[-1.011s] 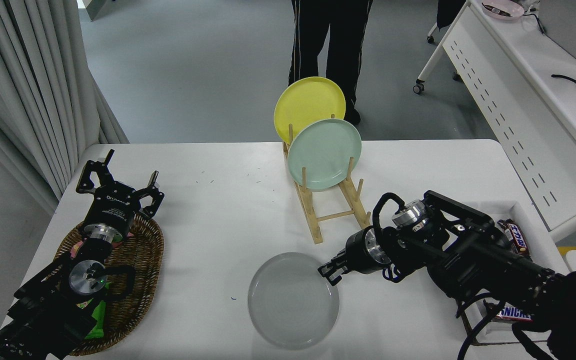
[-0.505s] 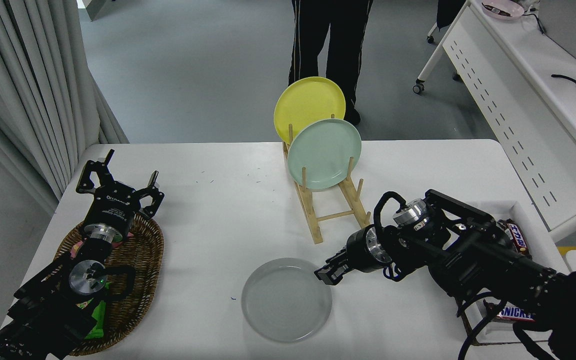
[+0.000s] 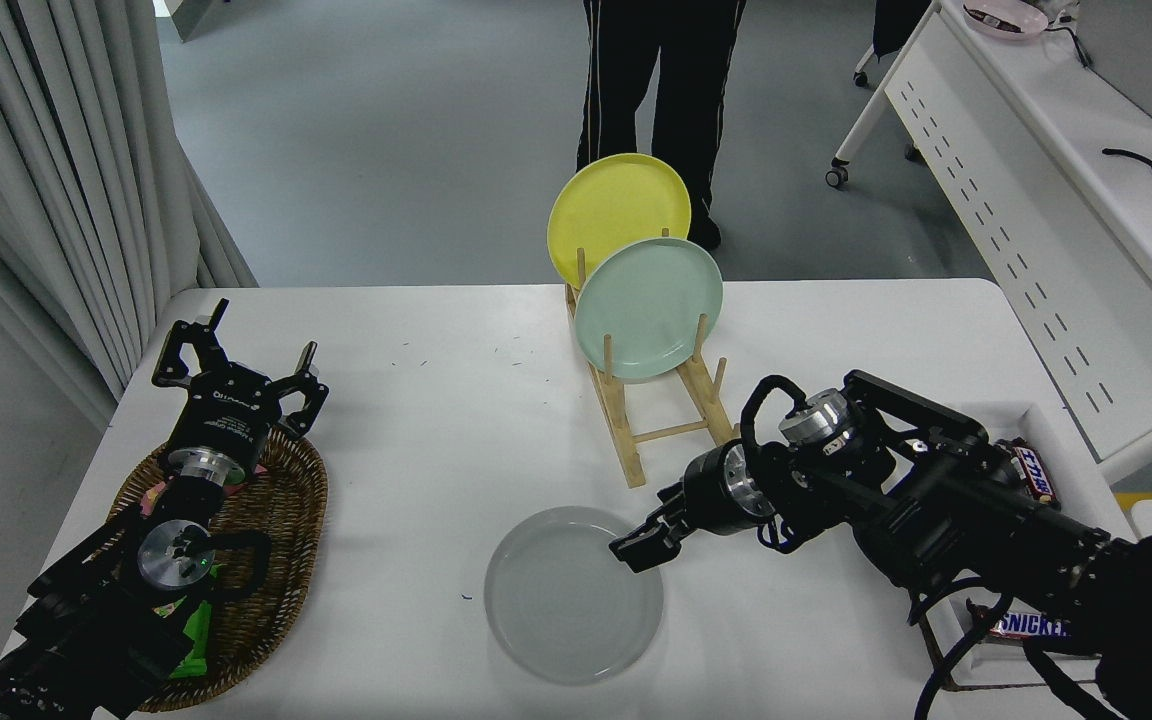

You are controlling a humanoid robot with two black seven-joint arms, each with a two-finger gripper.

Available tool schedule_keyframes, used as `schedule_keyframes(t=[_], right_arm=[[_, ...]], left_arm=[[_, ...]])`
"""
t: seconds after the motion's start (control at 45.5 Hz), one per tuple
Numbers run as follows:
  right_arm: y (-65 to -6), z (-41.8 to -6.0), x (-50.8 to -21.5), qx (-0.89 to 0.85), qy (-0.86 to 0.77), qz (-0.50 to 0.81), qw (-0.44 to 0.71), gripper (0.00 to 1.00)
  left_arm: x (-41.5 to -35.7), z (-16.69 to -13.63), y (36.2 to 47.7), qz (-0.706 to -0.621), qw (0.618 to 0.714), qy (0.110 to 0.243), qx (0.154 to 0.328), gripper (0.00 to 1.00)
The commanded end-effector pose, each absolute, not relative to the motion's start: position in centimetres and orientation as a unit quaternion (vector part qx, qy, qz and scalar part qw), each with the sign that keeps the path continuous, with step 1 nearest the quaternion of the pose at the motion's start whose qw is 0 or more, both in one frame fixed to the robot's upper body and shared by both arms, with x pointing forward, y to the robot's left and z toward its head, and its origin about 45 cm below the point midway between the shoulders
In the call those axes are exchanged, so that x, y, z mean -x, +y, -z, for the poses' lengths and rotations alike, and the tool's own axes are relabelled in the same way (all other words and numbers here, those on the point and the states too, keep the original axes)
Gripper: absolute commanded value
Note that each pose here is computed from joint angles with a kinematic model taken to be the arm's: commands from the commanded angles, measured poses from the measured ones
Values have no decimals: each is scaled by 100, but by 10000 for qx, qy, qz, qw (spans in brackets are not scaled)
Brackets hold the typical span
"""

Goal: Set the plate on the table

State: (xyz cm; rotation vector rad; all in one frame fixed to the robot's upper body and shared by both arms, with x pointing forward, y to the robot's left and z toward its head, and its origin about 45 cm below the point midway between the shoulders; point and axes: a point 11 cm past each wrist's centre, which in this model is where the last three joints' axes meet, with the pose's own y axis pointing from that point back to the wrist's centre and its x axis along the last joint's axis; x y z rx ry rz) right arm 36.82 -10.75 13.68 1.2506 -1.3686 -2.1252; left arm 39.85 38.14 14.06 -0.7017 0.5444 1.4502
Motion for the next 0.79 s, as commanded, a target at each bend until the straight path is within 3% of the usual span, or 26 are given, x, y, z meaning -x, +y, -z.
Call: schedule_keyframes(t=[0.0,0.484,0.769], right_arm=[[-691,-1706,-3634,-5396,-4078,7214,1487,100],[-572,-2186,-3891,-7247,-3295,6038,411,100],[-942,-2345,-4304,-7736,-4549,4326,-866,100]], left_arm=[[-3985,-1406,3814,-6408,6598,2406,3101,100],[-3985,-1406,3814,-6408,6598,2406,3101,100],[-3985,-1406,3814,-6408,6598,2406,3101,100]])
